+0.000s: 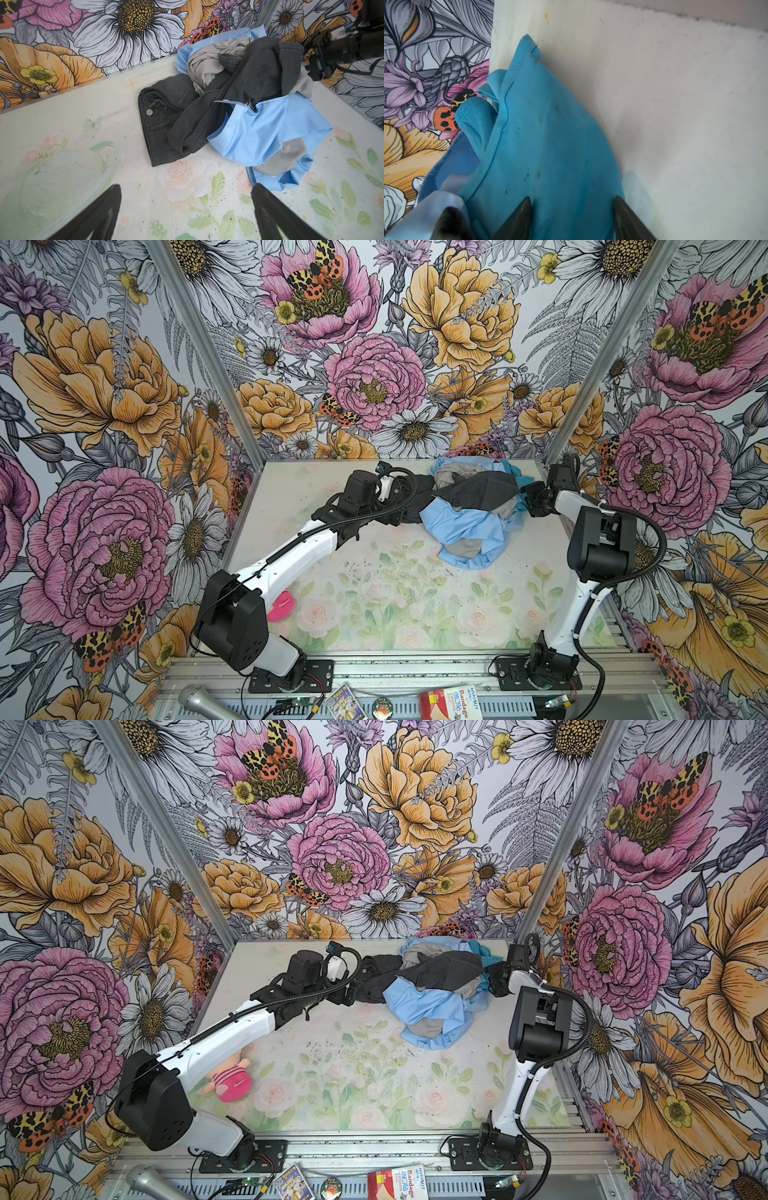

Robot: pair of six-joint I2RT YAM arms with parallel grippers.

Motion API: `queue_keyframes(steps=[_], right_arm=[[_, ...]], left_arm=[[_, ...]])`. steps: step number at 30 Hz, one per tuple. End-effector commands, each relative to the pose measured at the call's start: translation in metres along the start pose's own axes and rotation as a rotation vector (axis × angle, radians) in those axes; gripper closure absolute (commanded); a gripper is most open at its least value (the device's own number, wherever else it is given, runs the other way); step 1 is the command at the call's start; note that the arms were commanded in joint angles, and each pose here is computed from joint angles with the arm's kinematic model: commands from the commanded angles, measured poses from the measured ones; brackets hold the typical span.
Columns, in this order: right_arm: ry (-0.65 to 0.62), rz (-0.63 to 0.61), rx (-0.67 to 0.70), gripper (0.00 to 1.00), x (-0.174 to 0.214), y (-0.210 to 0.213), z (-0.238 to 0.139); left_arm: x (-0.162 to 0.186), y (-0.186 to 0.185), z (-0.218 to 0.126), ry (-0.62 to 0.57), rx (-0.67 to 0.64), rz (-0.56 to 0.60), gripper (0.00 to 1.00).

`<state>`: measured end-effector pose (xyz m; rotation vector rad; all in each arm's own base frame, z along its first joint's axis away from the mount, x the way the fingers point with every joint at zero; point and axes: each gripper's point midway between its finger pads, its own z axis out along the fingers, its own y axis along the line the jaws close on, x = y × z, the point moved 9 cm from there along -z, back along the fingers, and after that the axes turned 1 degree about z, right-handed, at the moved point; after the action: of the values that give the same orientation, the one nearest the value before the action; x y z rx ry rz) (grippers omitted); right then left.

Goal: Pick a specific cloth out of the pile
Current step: 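Grasp the teal t-shirt edge at the pile's far side with the right gripper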

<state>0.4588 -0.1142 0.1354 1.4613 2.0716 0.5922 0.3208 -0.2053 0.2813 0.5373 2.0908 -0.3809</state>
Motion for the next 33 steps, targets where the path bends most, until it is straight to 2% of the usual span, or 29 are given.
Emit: queue_keyframes(steps=[1, 4, 10, 13, 20, 28, 33], right_arm=[[-0.025, 0.035, -0.055, 0.50, -0.011, 0.007, 0.006], [-0.031, 0.050, -0.085, 0.60, -0.013, 0.011, 0.008], [-0.053, 0.054, -0.130, 0.90, -0.017, 0.018, 0.007], [-0.091, 0.041, -0.144, 1.00, -0.020, 0.023, -0.002], [-0.232, -0.026, -0.182, 1.00, -0.028, 0.044, -0.043], [-0.367, -0.079, -0.309, 1.00, -0.035, 0.071, -0.088], [-0.444, -0.159, -0.355, 1.00, -0.038, 0.092, -0.114]], left_arm=[[-0.009, -0.004, -0.002, -0.015, 0.009, -0.004, 0.01], [-0.009, -0.004, -0.002, -0.015, 0.009, -0.003, 0.01], [-0.013, -0.004, -0.004, -0.019, 0.005, 0.007, 0.01], [-0.012, -0.004, -0.005, -0.017, 0.008, 0.009, 0.01], [-0.011, -0.005, -0.006, -0.016, 0.012, 0.009, 0.01], [-0.008, -0.005, -0.004, -0.005, 0.024, 0.002, 0.01], [-0.006, -0.006, -0.004, -0.004, 0.027, -0.002, 0.01]])
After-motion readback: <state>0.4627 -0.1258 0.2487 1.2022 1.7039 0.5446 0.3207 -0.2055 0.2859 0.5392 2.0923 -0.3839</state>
